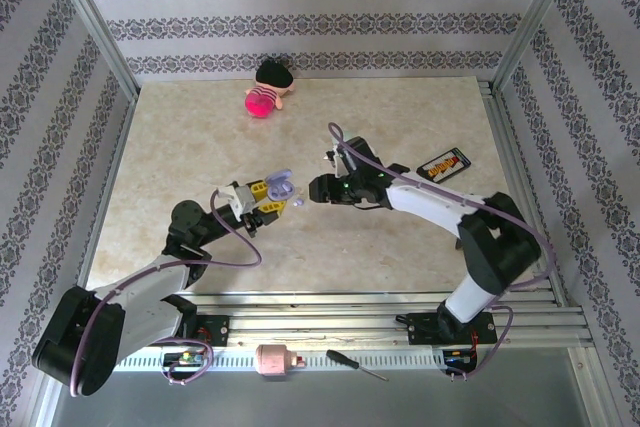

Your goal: Insert the wireless bluetooth earbuds into the charging case

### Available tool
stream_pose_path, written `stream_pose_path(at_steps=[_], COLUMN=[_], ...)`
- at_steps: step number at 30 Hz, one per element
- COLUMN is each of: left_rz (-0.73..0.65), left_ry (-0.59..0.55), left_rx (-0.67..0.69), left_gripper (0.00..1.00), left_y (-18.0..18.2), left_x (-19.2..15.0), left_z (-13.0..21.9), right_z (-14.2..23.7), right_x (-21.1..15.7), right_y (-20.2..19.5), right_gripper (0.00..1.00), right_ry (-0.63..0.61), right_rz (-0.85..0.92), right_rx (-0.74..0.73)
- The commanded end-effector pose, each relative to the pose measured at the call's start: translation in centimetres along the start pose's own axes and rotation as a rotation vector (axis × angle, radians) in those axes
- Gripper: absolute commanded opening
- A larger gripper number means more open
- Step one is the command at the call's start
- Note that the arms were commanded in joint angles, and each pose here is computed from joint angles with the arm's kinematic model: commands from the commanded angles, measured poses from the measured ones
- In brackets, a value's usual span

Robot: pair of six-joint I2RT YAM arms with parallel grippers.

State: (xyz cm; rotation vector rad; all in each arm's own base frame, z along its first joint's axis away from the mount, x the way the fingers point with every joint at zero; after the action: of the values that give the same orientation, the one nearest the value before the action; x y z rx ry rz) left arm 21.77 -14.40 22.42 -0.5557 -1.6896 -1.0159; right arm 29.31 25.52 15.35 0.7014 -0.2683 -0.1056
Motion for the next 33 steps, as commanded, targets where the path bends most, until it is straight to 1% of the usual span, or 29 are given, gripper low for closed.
stream_pose_path(at_steps=[1, 5, 8, 11, 20, 27, 33], left_rz=[0.006, 0.015, 0.017, 0.023, 0.037, 0.038, 0.038], left_ry=[0.020, 0.031, 0.044, 0.045, 0.037, 0.035, 0.035], left_rx=[0.153, 0.229, 0.254, 0.251, 0.240, 0.237, 0.235], left_gripper=[0.23, 0.23, 0.23, 0.23, 0.23, 0.23, 0.23], left_y=[1.8, 2.5, 2.7, 2.8, 2.7, 2.7, 2.7], left_x=[-0.9, -1.7, -2.2, -2.5, -2.8, -3.1, -3.0], left_z=[0.8, 1.8, 2.1, 2.1, 1.9, 1.7, 1.7], right_z=[-1.2, -3.0, -4.4, -5.6, -8.3, -9.0, -9.4], right_x=[0.0, -0.9, -1.4, -1.5, -0.5, 0.8, 2.7], right_y=[1.7, 2.1, 2.3, 2.4, 1.3, 0.5, -0.3], right_gripper=[0.52, 0.51, 0.52, 0.51, 0.51, 0.51, 0.51], right_ry=[0.036, 0.084, 0.115, 0.131, 0.142, 0.123, 0.093], right_rz=[-0.036, -0.073, -0.083, -0.092, -0.132, -0.135, -0.130], right_rx=[0.068, 0.092, 0.096, 0.094, 0.065, 0.040, 0.016])
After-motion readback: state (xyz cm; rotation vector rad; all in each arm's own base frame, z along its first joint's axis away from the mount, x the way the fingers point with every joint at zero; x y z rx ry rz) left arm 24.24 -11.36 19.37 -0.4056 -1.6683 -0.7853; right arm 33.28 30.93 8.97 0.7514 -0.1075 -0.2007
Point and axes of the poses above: each hand's point on the last joint's axis, 136 mm out from that joint toward the fingers, its own z axis back along the fingers, its own y axis along the line the jaws close on, x = y × z, the point moved 7 cm from there along z, back along the fingers, and after that the axes turned 14 degrees about -z, right-handed, at the moved point
